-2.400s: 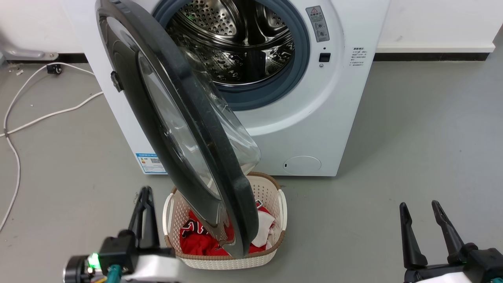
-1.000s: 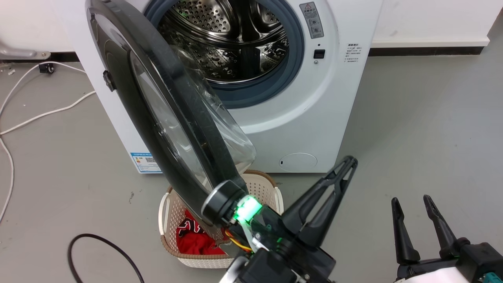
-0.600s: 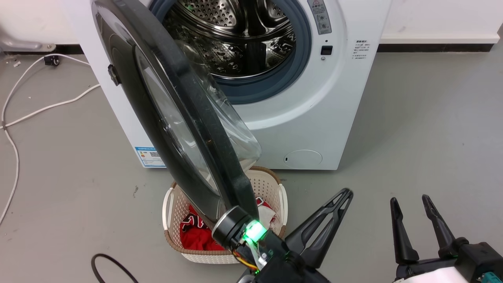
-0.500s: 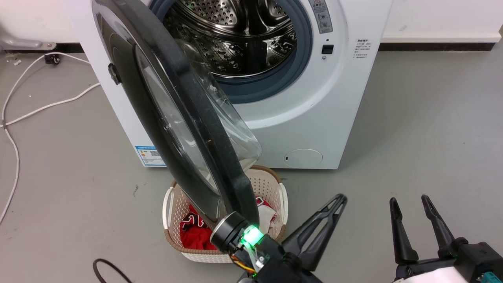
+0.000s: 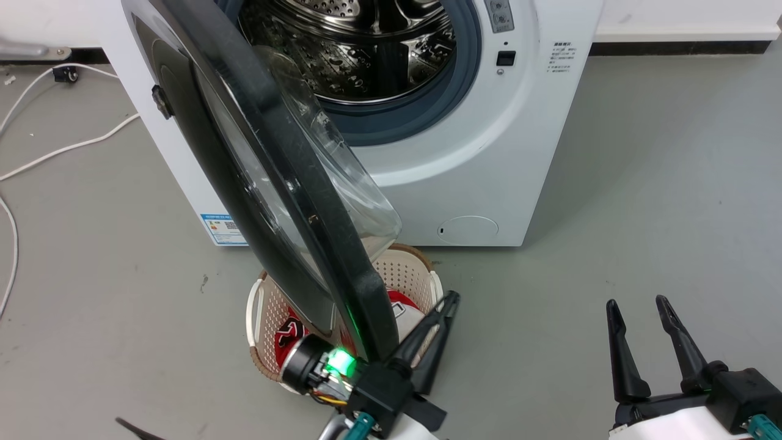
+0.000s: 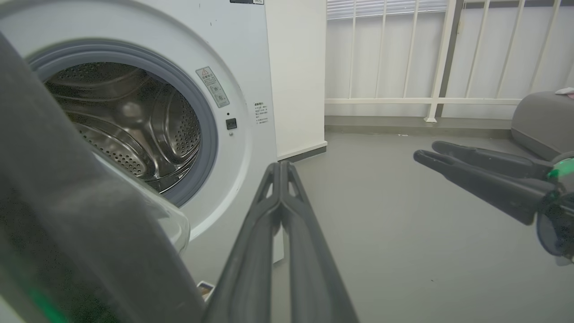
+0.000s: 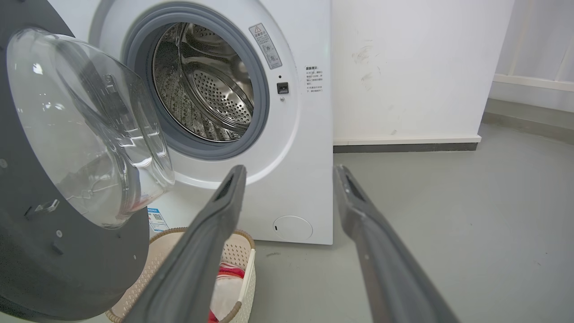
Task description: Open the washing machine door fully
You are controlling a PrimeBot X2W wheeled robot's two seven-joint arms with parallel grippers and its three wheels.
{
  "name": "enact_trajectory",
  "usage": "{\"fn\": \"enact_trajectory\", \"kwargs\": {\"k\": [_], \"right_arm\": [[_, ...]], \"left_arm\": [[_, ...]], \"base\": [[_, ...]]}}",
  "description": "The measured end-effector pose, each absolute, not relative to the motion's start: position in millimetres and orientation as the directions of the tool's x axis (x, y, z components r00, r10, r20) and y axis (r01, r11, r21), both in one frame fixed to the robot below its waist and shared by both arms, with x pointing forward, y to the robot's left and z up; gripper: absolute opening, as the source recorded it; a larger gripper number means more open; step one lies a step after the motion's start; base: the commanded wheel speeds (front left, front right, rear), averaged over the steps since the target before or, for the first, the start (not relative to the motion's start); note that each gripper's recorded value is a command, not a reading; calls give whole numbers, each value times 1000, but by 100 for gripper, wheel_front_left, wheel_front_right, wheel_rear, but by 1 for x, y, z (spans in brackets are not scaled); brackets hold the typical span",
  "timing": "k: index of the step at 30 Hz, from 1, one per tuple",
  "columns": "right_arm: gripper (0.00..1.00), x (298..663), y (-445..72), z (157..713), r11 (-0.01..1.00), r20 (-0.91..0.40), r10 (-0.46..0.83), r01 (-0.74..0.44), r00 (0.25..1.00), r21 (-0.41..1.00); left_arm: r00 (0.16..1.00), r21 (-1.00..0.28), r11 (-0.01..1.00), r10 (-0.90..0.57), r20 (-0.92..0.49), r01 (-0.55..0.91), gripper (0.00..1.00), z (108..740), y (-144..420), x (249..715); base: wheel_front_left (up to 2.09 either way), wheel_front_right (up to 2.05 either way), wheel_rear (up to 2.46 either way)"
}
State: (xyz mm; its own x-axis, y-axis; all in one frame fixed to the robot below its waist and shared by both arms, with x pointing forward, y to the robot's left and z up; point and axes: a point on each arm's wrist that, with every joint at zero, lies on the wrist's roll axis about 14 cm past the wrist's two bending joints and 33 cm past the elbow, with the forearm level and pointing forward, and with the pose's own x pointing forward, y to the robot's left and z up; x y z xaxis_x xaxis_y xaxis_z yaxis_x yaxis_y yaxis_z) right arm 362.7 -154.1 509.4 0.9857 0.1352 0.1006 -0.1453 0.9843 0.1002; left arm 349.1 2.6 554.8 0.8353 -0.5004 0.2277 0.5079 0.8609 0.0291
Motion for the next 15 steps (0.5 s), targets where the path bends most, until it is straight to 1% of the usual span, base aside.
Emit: {"fn": "enact_trajectory", "kwargs": {"k": [8,15], "right_arm": [[100,366,-149,503,982,83,150,-159,985,105],[100,371,-131,502,972,79,204,-212,976,103]], "left_arm": [[885,18,905,-419,201,425,0,546,28,363],[908,23,928,-370,198,373,0,544,46,361]], "base": [[0,0,0],[0,0,0]]}}
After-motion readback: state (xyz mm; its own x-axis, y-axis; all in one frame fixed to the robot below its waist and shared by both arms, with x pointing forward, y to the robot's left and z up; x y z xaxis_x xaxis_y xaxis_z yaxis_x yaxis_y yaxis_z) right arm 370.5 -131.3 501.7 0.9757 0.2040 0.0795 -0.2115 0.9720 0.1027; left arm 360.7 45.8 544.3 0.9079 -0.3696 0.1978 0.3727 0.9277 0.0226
